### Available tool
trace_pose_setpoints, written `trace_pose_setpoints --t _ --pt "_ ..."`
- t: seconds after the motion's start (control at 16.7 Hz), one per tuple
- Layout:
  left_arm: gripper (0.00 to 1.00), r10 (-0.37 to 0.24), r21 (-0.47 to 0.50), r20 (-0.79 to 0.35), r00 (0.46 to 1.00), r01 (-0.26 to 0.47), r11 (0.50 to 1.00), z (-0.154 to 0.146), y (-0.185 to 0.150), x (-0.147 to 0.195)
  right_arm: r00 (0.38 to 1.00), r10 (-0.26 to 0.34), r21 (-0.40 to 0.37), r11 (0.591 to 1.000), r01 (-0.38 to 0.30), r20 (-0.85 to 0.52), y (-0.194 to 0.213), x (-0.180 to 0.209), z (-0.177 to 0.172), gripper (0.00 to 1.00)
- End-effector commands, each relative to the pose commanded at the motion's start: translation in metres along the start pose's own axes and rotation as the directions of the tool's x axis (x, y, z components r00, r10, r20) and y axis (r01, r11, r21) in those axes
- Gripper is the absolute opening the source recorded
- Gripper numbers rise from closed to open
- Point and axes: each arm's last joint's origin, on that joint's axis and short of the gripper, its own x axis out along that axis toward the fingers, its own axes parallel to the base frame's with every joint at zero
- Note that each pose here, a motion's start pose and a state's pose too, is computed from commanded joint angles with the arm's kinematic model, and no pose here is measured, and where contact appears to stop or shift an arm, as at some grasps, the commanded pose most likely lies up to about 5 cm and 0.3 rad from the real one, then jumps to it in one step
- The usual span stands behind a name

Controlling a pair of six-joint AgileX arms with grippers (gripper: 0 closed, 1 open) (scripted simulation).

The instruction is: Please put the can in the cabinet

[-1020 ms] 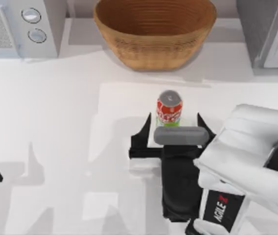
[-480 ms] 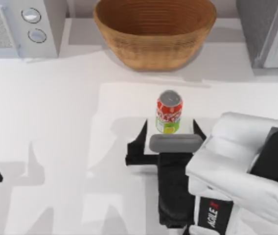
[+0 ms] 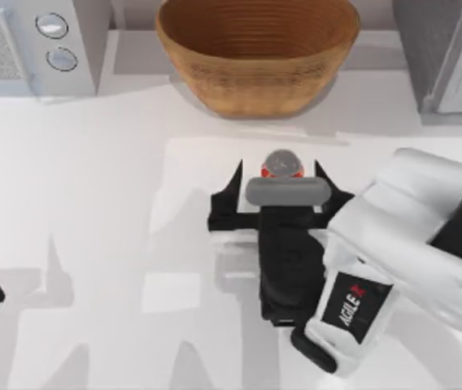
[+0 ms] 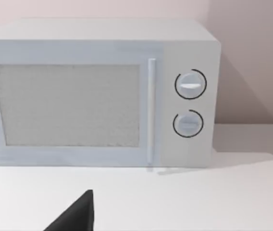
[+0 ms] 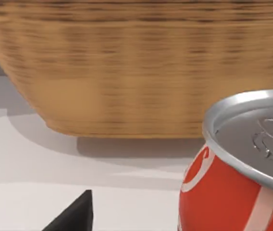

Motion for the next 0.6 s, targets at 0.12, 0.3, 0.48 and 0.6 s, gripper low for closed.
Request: trace_pose_setpoints --t 0.12,0.3,0.48,0.6 --pt "1.00 0.000 0.000 0.000 1.000 0.000 1.000 0.0000 0.0000 0.0000 1.000 0.000 0.000 1.000 0.000 0.000 0.0000 0.0000 0.0000 1.00" --pt "1.00 0.000 0.000 0.000 1.000 0.000 1.000 0.0000 0.0000 0.0000 1.000 0.000 0.000 1.000 0.000 0.000 0.0000 0.0000 0.0000 0.85" --pt "1.00 0.000 0.000 0.000 1.000 0.000 1.000 0.0000 0.0000 0.0000 1.000 0.000 0.000 1.000 0.000 0.000 0.0000 0.0000 0.0000 0.62" --pt "1.00 0.000 0.000 0.000 1.000 0.000 1.000 0.0000 0.0000 0.0000 1.000 0.000 0.000 1.000 0.000 0.000 0.0000 0.0000 0.0000 0.47"
